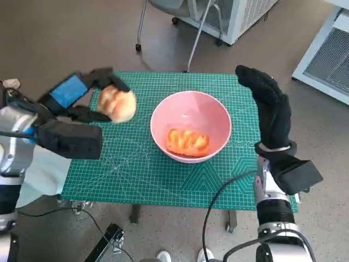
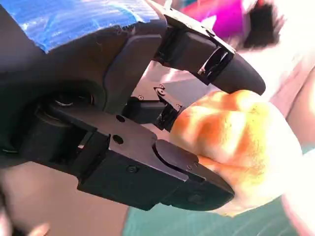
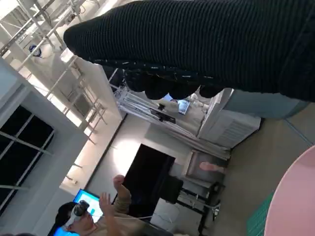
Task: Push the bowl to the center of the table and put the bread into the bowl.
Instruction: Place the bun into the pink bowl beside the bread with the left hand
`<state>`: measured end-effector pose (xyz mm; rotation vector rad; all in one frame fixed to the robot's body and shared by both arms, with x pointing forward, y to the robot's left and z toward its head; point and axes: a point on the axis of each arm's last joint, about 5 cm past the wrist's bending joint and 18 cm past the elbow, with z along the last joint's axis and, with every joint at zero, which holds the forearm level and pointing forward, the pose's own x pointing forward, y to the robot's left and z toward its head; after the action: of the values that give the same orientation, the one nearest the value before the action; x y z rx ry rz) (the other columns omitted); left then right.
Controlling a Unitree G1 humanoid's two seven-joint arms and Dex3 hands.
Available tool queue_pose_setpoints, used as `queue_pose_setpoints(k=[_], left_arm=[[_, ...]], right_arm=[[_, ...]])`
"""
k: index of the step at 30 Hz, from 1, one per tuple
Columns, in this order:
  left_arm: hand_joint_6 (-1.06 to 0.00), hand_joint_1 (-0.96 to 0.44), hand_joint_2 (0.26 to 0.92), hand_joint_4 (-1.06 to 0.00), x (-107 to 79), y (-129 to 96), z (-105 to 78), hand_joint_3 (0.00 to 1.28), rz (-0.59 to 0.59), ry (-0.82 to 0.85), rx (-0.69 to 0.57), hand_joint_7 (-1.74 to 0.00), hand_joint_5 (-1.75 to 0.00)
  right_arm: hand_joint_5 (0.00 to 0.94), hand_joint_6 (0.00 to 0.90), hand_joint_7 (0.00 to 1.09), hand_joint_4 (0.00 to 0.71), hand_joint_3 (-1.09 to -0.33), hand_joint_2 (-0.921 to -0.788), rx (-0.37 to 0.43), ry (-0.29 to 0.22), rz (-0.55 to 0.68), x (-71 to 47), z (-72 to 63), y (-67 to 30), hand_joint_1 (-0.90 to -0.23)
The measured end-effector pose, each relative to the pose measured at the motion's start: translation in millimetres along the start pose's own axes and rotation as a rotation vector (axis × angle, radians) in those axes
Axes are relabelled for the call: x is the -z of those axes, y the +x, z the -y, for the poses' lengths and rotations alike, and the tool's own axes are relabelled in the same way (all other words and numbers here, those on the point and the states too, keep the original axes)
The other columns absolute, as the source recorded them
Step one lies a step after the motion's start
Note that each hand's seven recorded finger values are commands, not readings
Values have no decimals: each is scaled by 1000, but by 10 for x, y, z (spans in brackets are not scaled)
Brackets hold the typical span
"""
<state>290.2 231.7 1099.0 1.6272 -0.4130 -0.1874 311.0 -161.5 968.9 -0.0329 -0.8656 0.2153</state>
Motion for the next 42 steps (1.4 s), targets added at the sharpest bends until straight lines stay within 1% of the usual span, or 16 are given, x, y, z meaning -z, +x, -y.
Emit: queue_pose_setpoints(k=[3,10,15,21,23,25,26,27,28,29,30,31,32,34,37,42], left_arm=[[-720,3,920,-569,-99,39,-63,80,32,-2,-36,-1168,-1192],[-710,3,917,-630,-314,213,-109,60,122,9,-79,-1144,-1165],[-701,3,919,-642,-441,387,-36,56,180,-17,-75,-1159,-1147],[-686,1,920,-629,-612,576,120,65,231,1,-45,-1177,-1158],[-645,1,920,-582,-658,630,185,105,241,11,-28,-1211,-1214],[-507,1,921,-428,-702,683,251,235,245,21,-6,-1360,-1361],[-468,-66,921,-380,-721,707,292,268,244,21,11,-1409,-1254],[-406,-163,921,-351,-737,726,327,319,242,19,28,-1485,-1016],[-320,-95,913,-323,-753,741,365,289,239,19,46,-1190,-748],[-312,-71,915,-324,-770,752,400,269,236,22,63,-1041,-632],[-289,-65,916,-296,-782,759,427,207,233,27,78,-779,-424],[-278,-61,918,-281,-802,767,459,167,228,42,100,-603,-285],[-269,-81,919,-256,-817,772,481,129,225,57,116,-477,-186],[-261,-114,920,-229,-846,779,522,95,220,99,146,-364,-97],[-255,-160,921,-195,-881,785,575,69,220,147,180,-277,-32],[-263,-195,921,-173,-903,787,628,86,229,178,210,-229,-6]], right_arm=[[6,194,892,461,-600,-920,0,0,0,-1,1,0,-421],[6,196,890,463,-596,-921,1,-1,-1,1,0,-3,-425],[6,197,889,463,-594,-921,1,-1,-4,4,0,-7,-426],[6,198,888,463,-593,-921,-2,-6,-3,3,2,-7,-426],[6,198,888,464,-595,-921,-4,-9,-3,2,5,-7,-427],[7,198,888,465,-598,-921,-4,-12,-1,-1,12,-8,-426],[7,198,887,465,-599,-921,-4,-14,0,-2,16,-8,-426],[7,198,887,465,-600,-921,-4,-16,1,-4,20,-10,-426],[7,198,887,465,-601,-921,-4,-18,3,-6,24,-11,-426],[7,198,887,465,-601,-921,-3,-20,4,-7,30,-14,-426],[6,198,886,464,-601,-921,-2,-22,5,-9,35,-15,-426],[6,199,886,463,-602,-921,-2,-26,5,-12,46,-17,-426],[5,199,885,462,-602,-921,-2,-28,6,-14,54,-18,-426],[5,200,883,461,-601,-921,1,-34,8,-21,73,-22,-429],[4,202,880,460,-600,-921,5,-42,12,-31,98,-29,-431],[5,215,869,462,-598,-921,13,-46,8,-38,122,-41,-428]])
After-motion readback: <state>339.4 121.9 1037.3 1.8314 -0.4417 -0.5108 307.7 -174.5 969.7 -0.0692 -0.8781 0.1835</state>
